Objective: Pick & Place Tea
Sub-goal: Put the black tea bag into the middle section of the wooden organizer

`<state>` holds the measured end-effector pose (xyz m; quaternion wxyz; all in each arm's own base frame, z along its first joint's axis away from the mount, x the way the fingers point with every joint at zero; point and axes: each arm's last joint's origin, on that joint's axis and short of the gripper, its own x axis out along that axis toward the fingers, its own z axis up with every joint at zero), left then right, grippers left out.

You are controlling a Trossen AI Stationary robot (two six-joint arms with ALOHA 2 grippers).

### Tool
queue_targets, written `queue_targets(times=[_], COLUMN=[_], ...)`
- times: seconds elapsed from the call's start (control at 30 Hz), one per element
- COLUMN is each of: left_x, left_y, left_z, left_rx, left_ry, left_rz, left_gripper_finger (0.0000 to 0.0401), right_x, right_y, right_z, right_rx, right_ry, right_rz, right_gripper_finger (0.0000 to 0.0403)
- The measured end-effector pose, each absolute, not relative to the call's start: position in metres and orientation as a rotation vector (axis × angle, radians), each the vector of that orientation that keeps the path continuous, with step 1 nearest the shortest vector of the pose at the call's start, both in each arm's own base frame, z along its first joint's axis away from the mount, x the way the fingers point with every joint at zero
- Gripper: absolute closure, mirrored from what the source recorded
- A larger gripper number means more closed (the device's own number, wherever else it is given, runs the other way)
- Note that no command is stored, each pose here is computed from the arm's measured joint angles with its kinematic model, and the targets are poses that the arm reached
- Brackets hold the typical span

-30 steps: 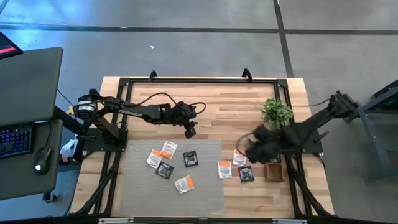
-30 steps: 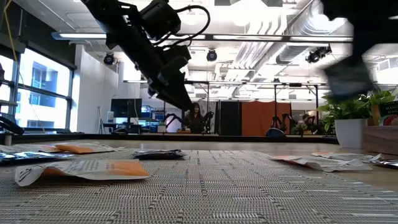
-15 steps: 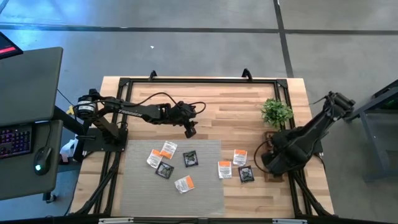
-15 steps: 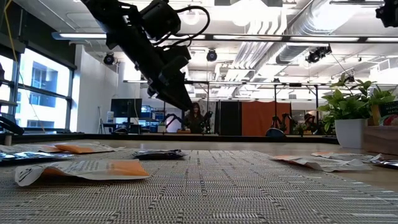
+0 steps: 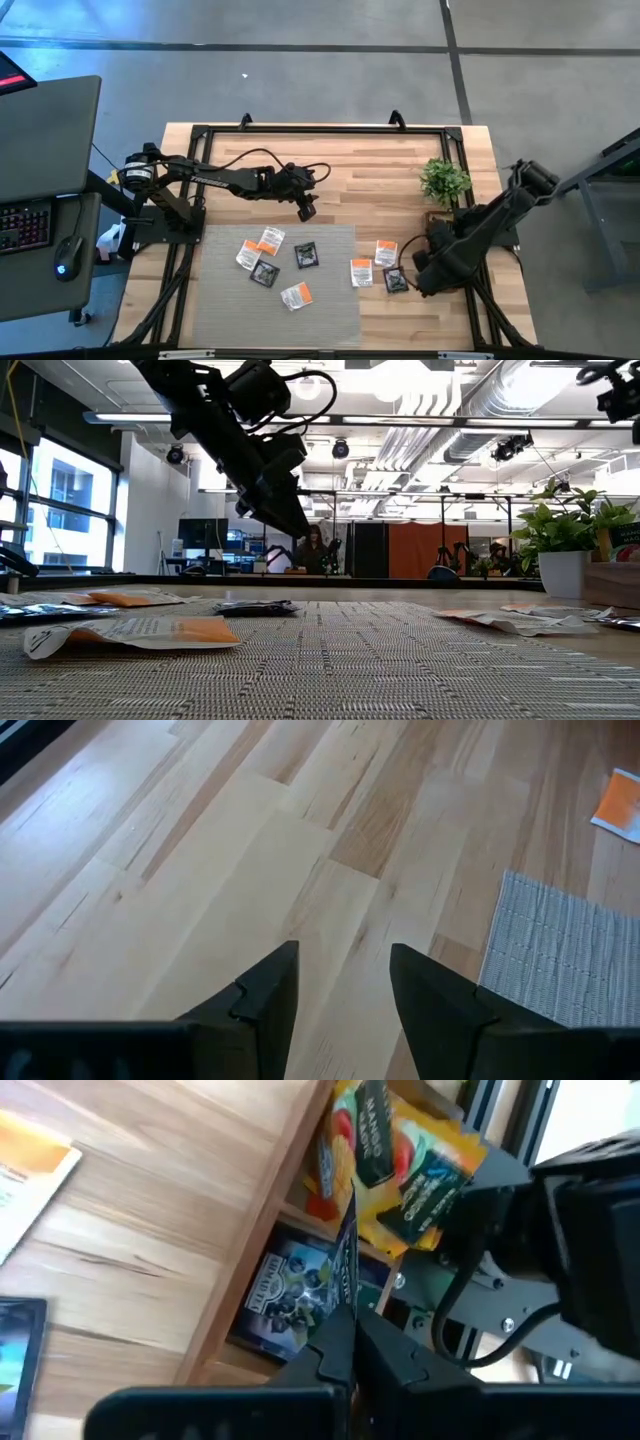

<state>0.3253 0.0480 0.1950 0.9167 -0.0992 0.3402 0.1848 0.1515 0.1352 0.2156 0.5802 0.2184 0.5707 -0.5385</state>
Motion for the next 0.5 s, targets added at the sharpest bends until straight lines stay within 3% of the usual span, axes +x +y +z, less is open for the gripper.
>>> queue_targets(times=[0.3, 0.5], left_x=[0.3254, 0.3254], left_y=[0.0476, 0.0471], left_z=[0.195, 0.195], left_rx=[-0.215, -0.223], left_ry=[0.7, 0.702], left_rz=[0.373, 0.354], left_gripper_finger=[0.0242, 0.0242], right_x=[0.1579, 0.1564], right_y=[0.1305, 0.1329], right_z=[0.2123, 0.2169], right_rx=[0.522, 0.504], right_ry=[1.366, 1.534], right_rz=[-1.298, -1.199], right_gripper_finger=[0.0308, 0.0261])
